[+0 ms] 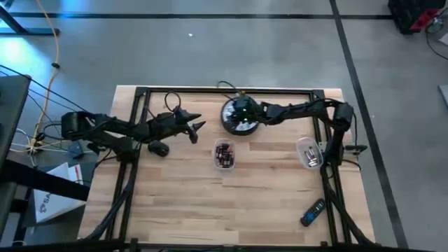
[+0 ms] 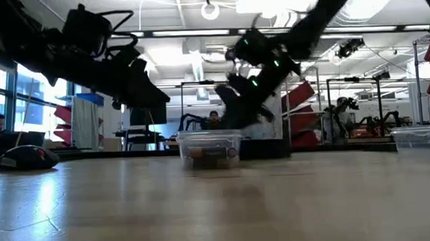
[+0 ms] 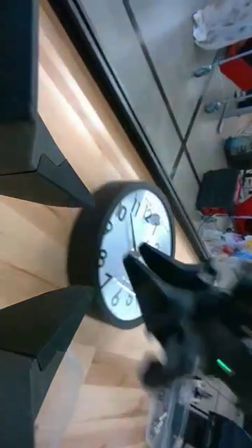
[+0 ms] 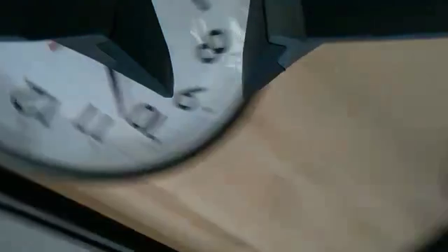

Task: Insert battery
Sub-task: Move the wall clock to the top of the table

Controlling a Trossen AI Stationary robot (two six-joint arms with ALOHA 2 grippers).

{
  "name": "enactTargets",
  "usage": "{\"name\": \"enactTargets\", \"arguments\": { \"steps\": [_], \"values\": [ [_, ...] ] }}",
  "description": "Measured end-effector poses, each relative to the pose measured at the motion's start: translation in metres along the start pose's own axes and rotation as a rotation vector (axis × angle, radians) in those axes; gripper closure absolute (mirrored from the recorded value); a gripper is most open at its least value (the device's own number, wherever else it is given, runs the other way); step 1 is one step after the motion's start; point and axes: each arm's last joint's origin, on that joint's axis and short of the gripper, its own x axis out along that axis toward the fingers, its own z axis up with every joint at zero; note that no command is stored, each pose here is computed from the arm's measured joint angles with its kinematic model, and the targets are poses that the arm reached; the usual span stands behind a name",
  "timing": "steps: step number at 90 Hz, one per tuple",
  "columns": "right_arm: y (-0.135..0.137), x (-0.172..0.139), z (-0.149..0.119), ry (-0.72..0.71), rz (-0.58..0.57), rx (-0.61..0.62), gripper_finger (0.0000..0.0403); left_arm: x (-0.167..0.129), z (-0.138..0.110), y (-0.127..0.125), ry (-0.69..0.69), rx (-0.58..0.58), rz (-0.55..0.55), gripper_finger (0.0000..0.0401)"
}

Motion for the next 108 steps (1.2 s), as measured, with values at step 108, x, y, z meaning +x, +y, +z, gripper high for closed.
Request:
{"name": "enactTargets", "arguments": {
  "steps": [108],
  "values": [
    [-0.089,-0.044,-0.095,0.242,-0.215,-0.393,0.0263,0.092,-0.041,0.047,0.404,0.120,-0.069,0.0224]
  ]
}}
